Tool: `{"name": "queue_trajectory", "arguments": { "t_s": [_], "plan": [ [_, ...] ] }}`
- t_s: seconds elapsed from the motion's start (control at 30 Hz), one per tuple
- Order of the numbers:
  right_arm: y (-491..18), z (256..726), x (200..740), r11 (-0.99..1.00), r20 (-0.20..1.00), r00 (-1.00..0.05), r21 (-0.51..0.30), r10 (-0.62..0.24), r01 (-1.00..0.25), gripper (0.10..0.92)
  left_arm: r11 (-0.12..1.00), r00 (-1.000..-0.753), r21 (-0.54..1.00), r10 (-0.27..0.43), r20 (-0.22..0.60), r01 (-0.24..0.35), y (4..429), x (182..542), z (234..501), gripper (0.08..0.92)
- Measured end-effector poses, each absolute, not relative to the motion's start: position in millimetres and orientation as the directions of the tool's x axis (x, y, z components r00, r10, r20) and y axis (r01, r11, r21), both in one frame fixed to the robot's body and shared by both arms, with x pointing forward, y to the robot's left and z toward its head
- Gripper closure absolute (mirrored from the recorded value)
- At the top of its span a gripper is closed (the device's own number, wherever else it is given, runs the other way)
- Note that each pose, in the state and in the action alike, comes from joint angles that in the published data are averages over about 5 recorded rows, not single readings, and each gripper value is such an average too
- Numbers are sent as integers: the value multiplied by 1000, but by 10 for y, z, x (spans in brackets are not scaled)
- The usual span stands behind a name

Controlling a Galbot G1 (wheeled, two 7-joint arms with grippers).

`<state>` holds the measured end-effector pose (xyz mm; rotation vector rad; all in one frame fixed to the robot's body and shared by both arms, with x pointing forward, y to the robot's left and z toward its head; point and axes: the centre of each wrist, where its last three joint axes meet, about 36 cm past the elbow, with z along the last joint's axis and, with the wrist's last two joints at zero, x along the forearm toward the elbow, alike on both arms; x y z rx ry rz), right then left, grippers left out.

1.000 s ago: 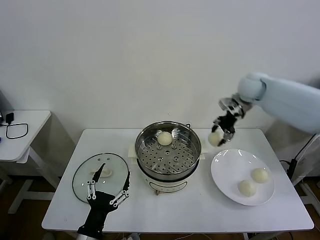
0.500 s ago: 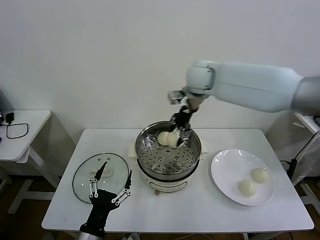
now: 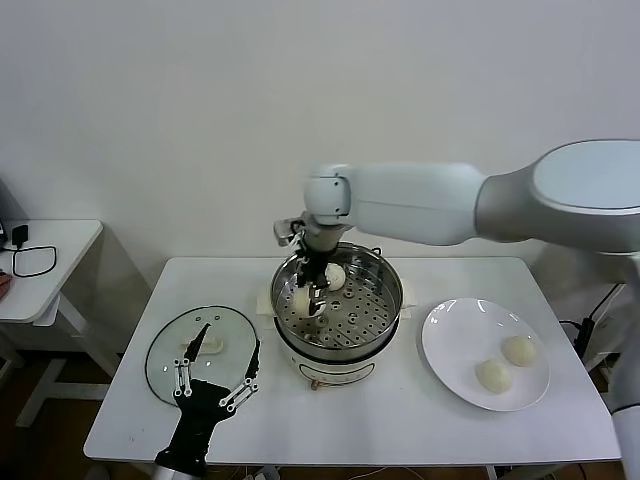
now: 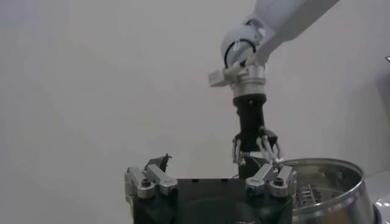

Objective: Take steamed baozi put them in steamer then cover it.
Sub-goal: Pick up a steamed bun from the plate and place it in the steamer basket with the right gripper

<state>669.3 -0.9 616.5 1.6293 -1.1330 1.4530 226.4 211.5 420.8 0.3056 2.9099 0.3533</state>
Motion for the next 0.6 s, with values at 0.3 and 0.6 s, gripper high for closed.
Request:
{"name": "queue_trajectory", "arguments": {
  "t_s": [0.3,0.6],
  "plan": [
    [92,5989,6674,-402,987,-15,-78,-158,-912,312,951,-961,256,219,-168,172,2134,2256,4209,177],
    [-38,6105,6664,-406,986,-32,-96,-162,-909,201,952,-961,256,216,-172,168,2136,2250,4229,177]
  ]
}}
